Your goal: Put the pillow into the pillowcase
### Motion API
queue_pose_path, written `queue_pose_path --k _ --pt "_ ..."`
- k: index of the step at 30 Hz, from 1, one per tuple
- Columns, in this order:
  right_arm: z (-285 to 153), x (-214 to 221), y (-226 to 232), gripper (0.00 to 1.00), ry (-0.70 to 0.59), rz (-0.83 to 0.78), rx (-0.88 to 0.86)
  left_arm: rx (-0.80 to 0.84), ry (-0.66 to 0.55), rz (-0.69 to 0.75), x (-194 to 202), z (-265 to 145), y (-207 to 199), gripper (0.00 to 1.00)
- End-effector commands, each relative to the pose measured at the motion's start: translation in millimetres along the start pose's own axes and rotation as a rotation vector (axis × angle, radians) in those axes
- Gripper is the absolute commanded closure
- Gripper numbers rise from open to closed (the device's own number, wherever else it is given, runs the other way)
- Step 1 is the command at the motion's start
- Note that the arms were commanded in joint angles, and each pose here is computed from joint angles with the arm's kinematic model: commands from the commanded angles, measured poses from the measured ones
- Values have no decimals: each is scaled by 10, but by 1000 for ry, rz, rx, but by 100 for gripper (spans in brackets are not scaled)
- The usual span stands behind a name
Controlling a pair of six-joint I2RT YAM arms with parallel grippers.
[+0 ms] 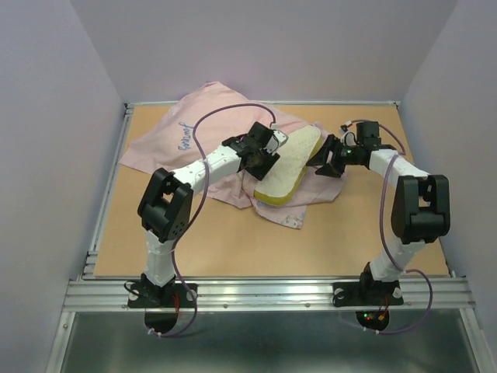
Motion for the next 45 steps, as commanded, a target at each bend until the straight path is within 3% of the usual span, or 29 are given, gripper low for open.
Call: queue_pose_path --k 1,6,7,10,14,15,17,21,28,33,35,38,41,45 --pt "295 -45 123 35 -37 -35 -57 -176 -1 -31 -146 9 286 43" --pt "559 12 -3 52 4 11 -36 -105 -40 -25 -210 -18 245 65" --pt "618 40 -22 55 20 30 -31 15 -112 7 -302 -112 139 80" --pt "687 62 -9 67 21 55 -43 303 -266 149 -477 -414 -214 99" --pt "714 99 42 89 12 109 -63 624 -375 315 -521 -788 -723 100" --pt "721 81 89 99 -9 95 -84 665 -388 359 -532 -832 -795 100" --pt "733 92 97 99 -26 128 -76 788 -333 408 -401 -860 -1022 96" --pt "752 94 111 99 -60 161 -65 844 -261 416 -172 -772 -1134 86" --pt "815 248 145 100 -33 238 -120 811 -182 343 170 -488 -1219 86" --pt "736 273 368 99 -12 282 -272 844 -391 346 -276 -868 -1113 89" --pt "644 236 623 100 -23 284 -379 826 -545 389 -585 -1195 -988 98" --pt "514 231 1060 99 -24 240 -499 812 -687 437 -880 -1580 -898 100" --pt "512 327 1314 99 11 208 -566 851 -732 450 -949 -1768 -902 100" --pt "789 529 1006 99 36 203 -459 821 -615 401 -657 -1438 -912 100"
Point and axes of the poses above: each gripper's point midway between its finger pads, its own z axis out along the fingers, its own y axis along the line the jaws close on, x = y × z, the point moved 7 cm from there along -z, back along the fingers, and after that the axes turned 14 degrees about z, right-handed, at the moved point
